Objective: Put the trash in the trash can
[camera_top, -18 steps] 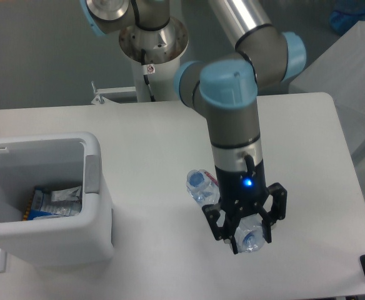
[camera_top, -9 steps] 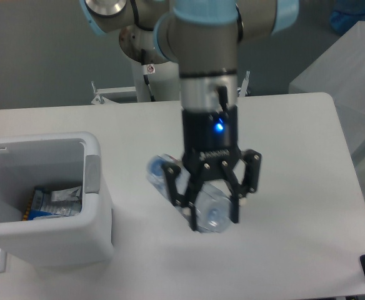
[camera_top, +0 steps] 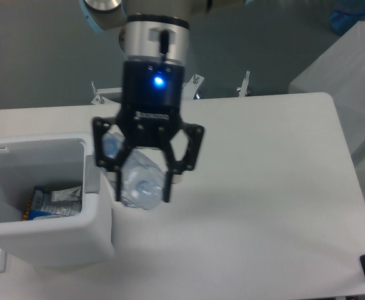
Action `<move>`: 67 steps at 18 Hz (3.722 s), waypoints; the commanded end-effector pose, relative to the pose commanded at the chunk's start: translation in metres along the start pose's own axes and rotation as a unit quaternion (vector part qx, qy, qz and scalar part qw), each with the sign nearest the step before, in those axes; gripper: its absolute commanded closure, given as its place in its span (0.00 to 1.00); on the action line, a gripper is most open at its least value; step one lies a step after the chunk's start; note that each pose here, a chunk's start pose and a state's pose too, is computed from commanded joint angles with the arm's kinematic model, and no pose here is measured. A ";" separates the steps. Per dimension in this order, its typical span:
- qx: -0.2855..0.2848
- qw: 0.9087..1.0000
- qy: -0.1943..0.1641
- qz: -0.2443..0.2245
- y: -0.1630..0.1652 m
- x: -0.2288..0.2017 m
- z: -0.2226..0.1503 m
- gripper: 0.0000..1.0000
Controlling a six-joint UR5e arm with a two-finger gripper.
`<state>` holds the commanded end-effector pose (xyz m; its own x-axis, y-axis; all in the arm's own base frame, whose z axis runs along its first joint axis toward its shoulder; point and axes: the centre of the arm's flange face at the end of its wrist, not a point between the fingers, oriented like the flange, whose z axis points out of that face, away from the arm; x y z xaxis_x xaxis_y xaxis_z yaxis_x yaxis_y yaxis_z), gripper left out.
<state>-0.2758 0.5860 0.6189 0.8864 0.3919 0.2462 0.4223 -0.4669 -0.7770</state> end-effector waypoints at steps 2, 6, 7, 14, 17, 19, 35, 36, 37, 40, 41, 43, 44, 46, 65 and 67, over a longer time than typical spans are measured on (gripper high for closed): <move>-0.011 1.000 0.014 0.008 0.010 0.021 0.008 0.40; -0.033 0.999 0.026 0.011 0.025 0.035 0.032 0.40; -0.037 0.999 0.030 0.014 0.028 0.040 0.037 0.40; -0.047 0.998 0.036 0.018 0.035 0.048 0.050 0.40; -0.053 0.998 0.036 0.016 0.038 0.046 0.058 0.40; -0.058 0.998 0.036 0.014 0.040 0.043 0.066 0.37; -0.085 0.996 0.037 0.016 0.068 0.046 0.079 0.28; -0.086 0.995 0.038 0.016 0.070 0.047 0.079 0.27; -0.087 0.995 0.037 0.015 0.070 0.046 0.078 0.26; -0.090 0.995 0.038 0.015 0.073 0.047 0.078 0.23; -0.091 0.995 0.037 0.014 0.076 0.046 0.079 0.18; -0.096 0.995 0.038 0.014 0.082 0.047 0.077 0.08; -0.101 0.994 0.039 0.020 0.088 0.047 0.077 0.02; -0.107 0.993 0.040 0.031 0.096 0.047 0.075 0.00; -0.139 0.960 -0.128 0.209 0.060 -0.168 0.016 0.00; -0.190 0.936 -0.129 0.268 0.068 -0.182 0.006 0.00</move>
<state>-0.4097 0.4877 0.5178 0.9359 0.1764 -0.3048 0.0115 -0.8803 -0.4742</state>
